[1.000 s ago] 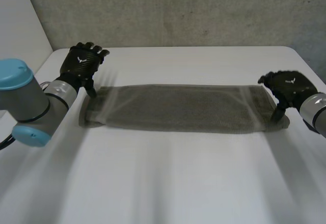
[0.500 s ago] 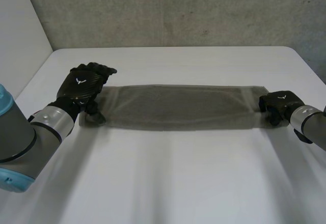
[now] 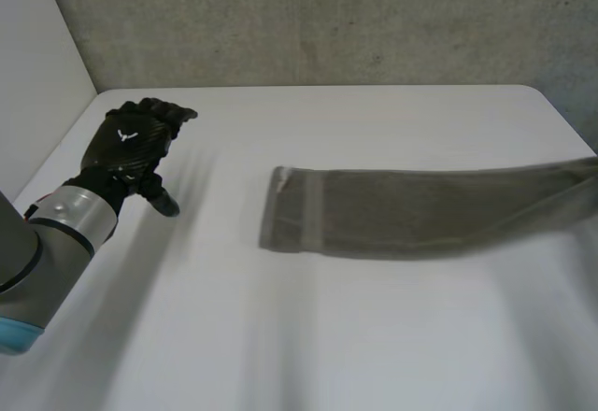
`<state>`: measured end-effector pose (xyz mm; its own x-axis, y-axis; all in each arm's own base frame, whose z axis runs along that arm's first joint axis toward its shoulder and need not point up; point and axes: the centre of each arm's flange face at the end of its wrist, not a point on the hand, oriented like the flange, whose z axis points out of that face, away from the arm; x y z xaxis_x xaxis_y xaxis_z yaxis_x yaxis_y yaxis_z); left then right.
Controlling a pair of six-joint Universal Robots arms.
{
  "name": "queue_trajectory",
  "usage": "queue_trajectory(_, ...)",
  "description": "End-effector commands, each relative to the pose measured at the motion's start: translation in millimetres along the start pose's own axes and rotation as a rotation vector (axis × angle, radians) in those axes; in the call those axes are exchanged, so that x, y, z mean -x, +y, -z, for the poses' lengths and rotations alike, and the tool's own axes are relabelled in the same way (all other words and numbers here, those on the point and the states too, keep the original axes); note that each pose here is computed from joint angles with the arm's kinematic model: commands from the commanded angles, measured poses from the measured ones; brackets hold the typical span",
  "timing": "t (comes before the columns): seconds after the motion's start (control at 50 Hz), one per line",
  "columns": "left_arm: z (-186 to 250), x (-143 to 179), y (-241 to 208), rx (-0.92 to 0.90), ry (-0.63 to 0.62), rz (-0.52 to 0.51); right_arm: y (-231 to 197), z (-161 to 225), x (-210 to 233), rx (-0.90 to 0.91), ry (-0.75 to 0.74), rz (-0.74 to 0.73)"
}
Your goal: Fold the towel.
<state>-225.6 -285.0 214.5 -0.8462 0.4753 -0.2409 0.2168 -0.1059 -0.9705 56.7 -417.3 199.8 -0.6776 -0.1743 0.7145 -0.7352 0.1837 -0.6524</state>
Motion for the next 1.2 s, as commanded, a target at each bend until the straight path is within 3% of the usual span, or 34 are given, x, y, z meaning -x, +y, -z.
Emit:
queue_trajectory(0.02, 0.2, 9.4, -5.8, -0.019, -0.029, -0.009, -89.5, 27.4, 6.4, -0.244, 0.045, 0.065)
queue_trajectory(0.06, -0.5, 9.9, -7.0, -0.023, -0.03, -0.01, -114.3, 37.5, 22.0, -0.324, 0.028, 0.068)
queue_trajectory(0.1, -1.1, 9.1, -8.7, -0.029, -0.029, -0.013, -161.8, 62.7, 67.5, -0.497, -0.026, 0.092)
queue_trajectory(0.12, -1.1, 9.1, -8.7, -0.029, -0.029, -0.013, -162.1, 62.8, 67.7, -0.498, -0.026, 0.092)
queue_trajectory(0.16, -1.0, 6.3, -10.7, -0.037, -0.021, -0.015, -194.2, 92.3, 124.4, -0.646, -0.118, 0.111)
queue_trajectory(0.18, -1.0, 6.3, -10.7, -0.037, -0.021, -0.015, -194.3, 92.4, 124.7, -0.647, -0.119, 0.111)
queue_trajectory(0.22, -1.0, 5.4, -13.5, -0.047, -0.019, -0.018, -206.2, 119.0, 182.5, -0.73, -0.231, 0.131)
queue_trajectory(0.28, -0.5, 3.3, -14.6, -0.05, -0.013, -0.018, -206.8, 131.2, 207.0, -0.751, -0.29, 0.143)
queue_trajectory(0.32, -0.2, -2.0, -15.1, -0.052, -0.007, -0.019, -196.8, 146.0, 250.7, -0.751, -0.395, 0.174)
queue_trajectory(0.42, -1.5, -10.1, -16.8, -0.056, -0.003, -0.026, -179.6, 154.1, 286.5, -0.73, -0.483, 0.214)
queue_trajectory(0.56, -9.6, -28.0, -19.7, -0.071, 0.033, -0.027, -175.0, 152.9, 276.5, -0.709, -0.483, 0.191)
queue_trajectory(0.62, -13.5, -35.4, -25.1, -0.088, 0.04, -0.03, -183.5, 159.7, 247.4, -0.716, -0.447, 0.137)
queue_trajectory(0.66, -16.8, -41.8, -30.4, -0.106, 0.046, -0.031, -184.3, 161.0, 213.0, -0.691, -0.413, 0.035)
queue_trajectory(0.72, -18.4, -46.6, -32.3, -0.113, 0.056, -0.031, -178.9, 156.6, 197.7, -0.658, -0.397, -0.024)
queue_trajectory(0.76, -20.9, -57.0, -34.1, -0.121, 0.074, -0.03, -161.7, 146.6, 176.1, -0.571, -0.385, -0.144)
queue_trajectory(0.88, -21.0, -80.0, -33.6, -0.122, 0.113, -0.027, -110.2, 132.9, 162.1, -0.364, -0.411, -0.324)
queue_trajectory(1.04, -27.3, -112.3, -23.5, -0.113, 0.186, -0.042, -69.4, 119.1, 156.2, -0.252, -0.441, -0.36)
queue_trajectory(1.2, -34.0, -157.6, -16.8, -0.135, 0.296, -0.042, -65.3, 113.7, 149.8, -0.247, -0.431, -0.366)
